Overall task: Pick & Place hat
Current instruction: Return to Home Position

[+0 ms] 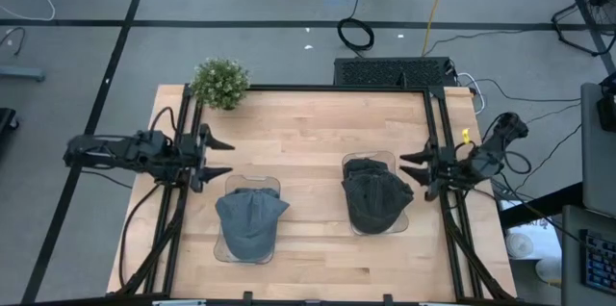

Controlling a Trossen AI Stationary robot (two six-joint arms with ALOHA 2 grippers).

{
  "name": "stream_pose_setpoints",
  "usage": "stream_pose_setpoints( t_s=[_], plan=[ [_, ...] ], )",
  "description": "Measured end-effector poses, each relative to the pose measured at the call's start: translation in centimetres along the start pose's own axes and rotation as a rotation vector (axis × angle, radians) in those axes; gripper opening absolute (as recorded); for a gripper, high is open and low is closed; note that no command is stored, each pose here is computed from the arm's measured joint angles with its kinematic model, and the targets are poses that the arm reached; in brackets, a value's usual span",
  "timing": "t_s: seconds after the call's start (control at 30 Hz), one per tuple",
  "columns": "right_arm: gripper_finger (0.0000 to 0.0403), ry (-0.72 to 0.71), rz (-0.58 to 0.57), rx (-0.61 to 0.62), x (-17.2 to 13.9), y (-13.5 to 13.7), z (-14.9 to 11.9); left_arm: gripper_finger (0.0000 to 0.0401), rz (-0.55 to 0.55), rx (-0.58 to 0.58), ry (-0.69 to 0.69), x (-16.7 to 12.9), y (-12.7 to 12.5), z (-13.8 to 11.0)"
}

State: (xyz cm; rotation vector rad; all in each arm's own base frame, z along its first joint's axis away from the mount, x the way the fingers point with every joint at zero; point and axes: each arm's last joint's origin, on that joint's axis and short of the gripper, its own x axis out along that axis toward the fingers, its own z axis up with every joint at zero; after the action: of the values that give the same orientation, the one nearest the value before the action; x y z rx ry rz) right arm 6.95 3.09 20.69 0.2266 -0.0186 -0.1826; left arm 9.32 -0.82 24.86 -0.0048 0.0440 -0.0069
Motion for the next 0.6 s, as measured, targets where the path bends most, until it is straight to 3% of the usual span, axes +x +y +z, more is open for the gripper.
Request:
stream_pose_setpoints(
  t_s=[0.17,0.33,0.6],
  plan=[
    [0.0139,-0.018,0.079,0.006,0.6,0.2,-0.9,0.0294,-0.026,-0.023,-0.004,-0.2,0.0,-1.4],
    [0.0139,-0.016,0.089,0.013,1.4,-0.3,-2.0,0.0294,-0.140,-0.028,-0.037,-0.9,-0.3,-1.4],
    [0.0139,-0.020,0.082,0.013,2.5,-1.6,-2.5,0.0294,-0.135,-0.029,-0.053,-1.8,-0.2,-1.6]
  ],
)
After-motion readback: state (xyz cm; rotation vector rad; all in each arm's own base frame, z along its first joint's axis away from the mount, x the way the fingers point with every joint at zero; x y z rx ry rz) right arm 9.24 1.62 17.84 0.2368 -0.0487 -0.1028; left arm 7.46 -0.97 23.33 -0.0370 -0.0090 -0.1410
